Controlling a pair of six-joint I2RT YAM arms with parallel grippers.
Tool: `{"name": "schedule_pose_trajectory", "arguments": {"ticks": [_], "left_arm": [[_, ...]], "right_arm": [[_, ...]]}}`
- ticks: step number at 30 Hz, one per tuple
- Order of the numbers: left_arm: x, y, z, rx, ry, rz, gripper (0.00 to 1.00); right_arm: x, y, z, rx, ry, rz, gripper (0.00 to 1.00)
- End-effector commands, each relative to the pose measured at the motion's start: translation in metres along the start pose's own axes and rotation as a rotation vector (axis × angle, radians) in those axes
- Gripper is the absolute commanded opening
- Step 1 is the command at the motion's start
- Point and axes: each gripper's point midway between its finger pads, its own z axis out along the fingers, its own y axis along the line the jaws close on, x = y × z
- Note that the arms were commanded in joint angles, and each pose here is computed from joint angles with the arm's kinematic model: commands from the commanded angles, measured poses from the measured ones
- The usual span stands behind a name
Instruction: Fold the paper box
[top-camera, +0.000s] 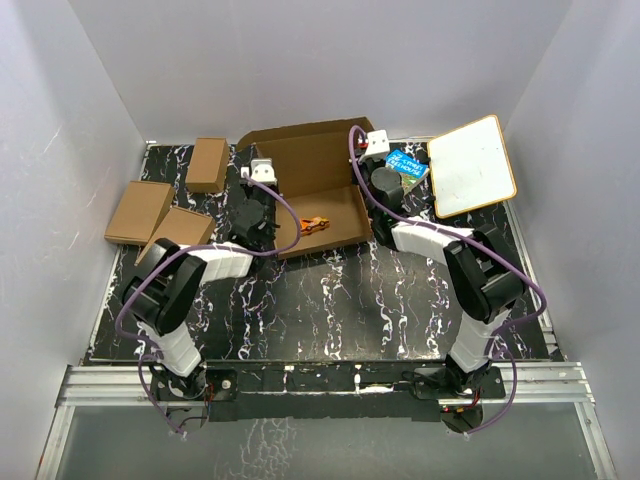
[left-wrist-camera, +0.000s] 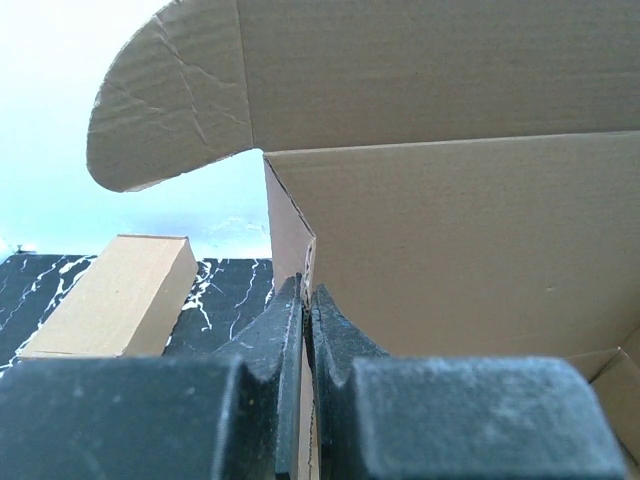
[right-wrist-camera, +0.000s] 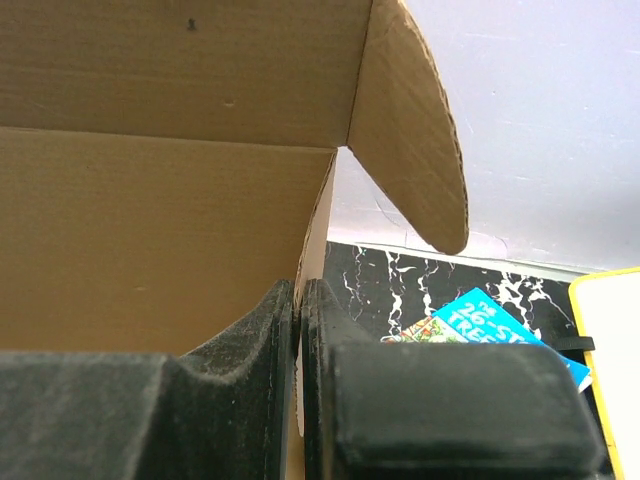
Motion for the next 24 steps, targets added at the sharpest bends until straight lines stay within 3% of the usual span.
{"name": "schedule_pose_trajectory", "arguments": {"ticks": [1,12,24], "left_arm": [[-0.022,-0.059,-0.012,0.271,-0.132,-0.039,0.0],[0.005,-0.065,-0.032,0.346,-0.078,-0.059,0.0],[0.02,-0.061,-0.054,0.382,-0.025,-0.099,0.0]], "right_arm": [[-0.046,0.056,-0.009,-0.197,-0.227,0.108,0.08],[-0.006,0.053,-0.033,-0.206,-0.191,0.14,0.08],[0.009,0.052,-0.058,-0.247,-0.167,0.127,0.13]]}}
